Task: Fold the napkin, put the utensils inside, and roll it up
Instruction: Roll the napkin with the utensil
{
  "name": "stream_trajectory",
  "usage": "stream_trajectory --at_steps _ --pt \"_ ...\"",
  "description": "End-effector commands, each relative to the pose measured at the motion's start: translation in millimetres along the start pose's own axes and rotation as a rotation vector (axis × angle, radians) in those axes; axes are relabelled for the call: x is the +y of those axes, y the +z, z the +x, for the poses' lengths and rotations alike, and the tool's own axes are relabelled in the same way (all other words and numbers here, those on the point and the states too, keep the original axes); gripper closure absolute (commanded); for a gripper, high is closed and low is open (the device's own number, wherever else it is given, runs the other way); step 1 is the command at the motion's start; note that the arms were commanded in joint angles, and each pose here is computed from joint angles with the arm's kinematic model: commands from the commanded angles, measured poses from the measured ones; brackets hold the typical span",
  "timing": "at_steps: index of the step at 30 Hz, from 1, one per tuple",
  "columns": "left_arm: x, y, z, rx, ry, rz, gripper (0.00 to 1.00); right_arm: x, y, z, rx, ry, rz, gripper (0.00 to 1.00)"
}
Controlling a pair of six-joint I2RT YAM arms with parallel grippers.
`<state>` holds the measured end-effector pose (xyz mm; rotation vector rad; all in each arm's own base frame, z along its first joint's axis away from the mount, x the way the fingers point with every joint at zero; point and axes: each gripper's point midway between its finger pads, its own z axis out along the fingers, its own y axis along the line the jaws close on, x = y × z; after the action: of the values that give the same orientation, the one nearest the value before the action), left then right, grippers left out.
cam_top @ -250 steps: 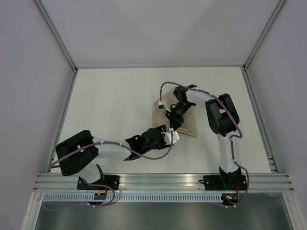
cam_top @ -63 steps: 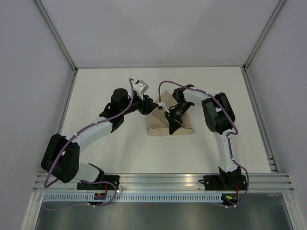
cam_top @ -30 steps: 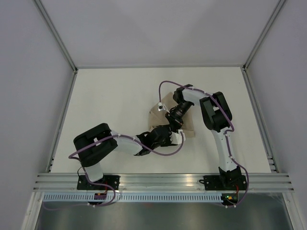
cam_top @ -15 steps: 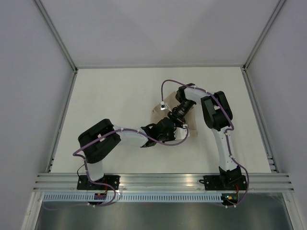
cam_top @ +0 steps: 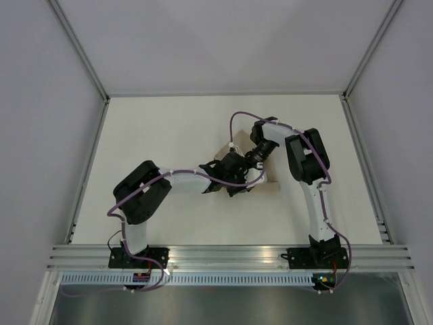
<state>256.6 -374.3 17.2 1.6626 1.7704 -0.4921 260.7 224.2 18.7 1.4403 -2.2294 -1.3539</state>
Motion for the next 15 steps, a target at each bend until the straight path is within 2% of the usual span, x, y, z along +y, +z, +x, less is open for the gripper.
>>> stream_trajectory --at_steps 1,4,15 --pt "-61 11 47 0.134 -0.178 0.261 0.98 -29 -10 -2 0.006 -0.118 0.121 0.53" --pt "-63 10 45 0.127 -0.214 0.303 0.98 -23 -26 -9 -0.051 -0.12 0.137 0.45" --pt "-64 6 42 0.079 -0.369 0.457 0.98 -17 -92 -37 -0.3 -0.137 0.318 0.39"
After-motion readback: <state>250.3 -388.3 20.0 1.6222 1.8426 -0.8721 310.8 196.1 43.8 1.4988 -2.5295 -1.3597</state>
